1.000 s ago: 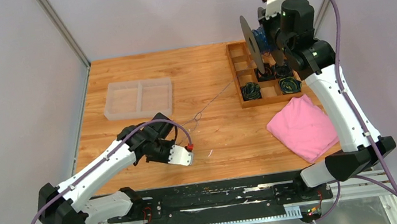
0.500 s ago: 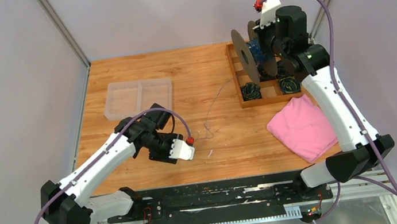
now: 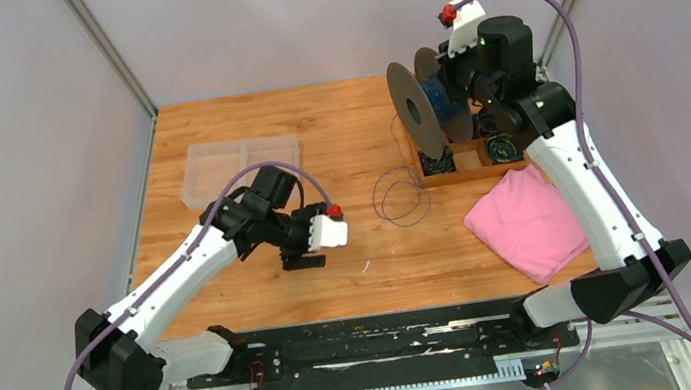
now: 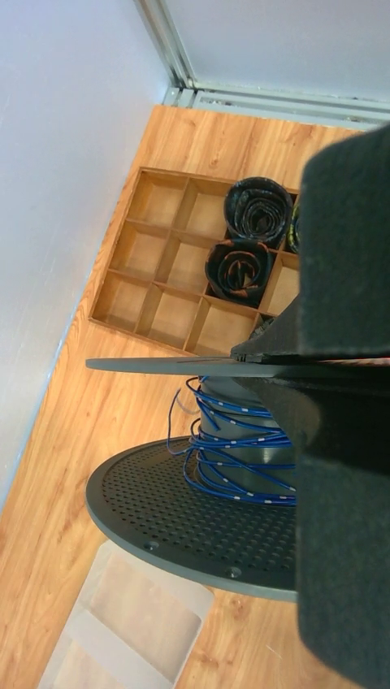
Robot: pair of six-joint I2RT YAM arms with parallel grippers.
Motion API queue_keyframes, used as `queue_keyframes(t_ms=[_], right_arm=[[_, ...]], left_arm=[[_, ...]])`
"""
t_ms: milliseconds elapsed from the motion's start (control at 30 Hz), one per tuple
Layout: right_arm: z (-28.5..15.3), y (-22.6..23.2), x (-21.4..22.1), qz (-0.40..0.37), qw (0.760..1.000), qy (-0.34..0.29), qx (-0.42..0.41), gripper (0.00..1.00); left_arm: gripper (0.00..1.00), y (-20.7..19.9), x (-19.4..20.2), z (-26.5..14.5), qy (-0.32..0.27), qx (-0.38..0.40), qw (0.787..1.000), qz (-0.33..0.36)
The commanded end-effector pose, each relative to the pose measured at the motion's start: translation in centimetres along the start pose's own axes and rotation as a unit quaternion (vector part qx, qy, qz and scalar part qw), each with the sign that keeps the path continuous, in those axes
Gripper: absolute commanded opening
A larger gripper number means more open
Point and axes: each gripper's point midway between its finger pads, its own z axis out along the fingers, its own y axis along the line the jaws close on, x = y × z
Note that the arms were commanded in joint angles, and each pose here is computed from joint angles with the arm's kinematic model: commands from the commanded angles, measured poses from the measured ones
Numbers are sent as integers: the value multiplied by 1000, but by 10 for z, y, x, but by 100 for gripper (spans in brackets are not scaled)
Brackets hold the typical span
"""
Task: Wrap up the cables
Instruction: Wrap the cable around the cable reel.
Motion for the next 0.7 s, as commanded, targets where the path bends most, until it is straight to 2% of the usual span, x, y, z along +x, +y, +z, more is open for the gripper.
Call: queue_keyframes(t_ms=[0, 67, 200, 333, 500, 667], right_arm=[[-16, 12, -24, 27, 998, -43, -25, 1], [-19, 16, -25, 39, 998, -42, -38, 1], [-33, 26, -32, 48, 995, -50, -67, 1], [-50, 27, -44, 48, 994, -63, -74, 1], [-67, 34, -55, 52, 991, -73, -100, 1], [-75, 43, -56, 58, 988, -70, -125, 1]], left_arm=[[74, 71, -55, -1, -115, -117, 983, -83], [74, 98, -64, 3, -144, -156, 970, -115], [74, 130, -61, 16, -164, -207, 944, -196], [74, 136, -68, 34, -208, -197, 935, -211], [76, 171, -84, 28, -291, -236, 891, -258], [78, 213, -84, 32, -311, -274, 865, -283]])
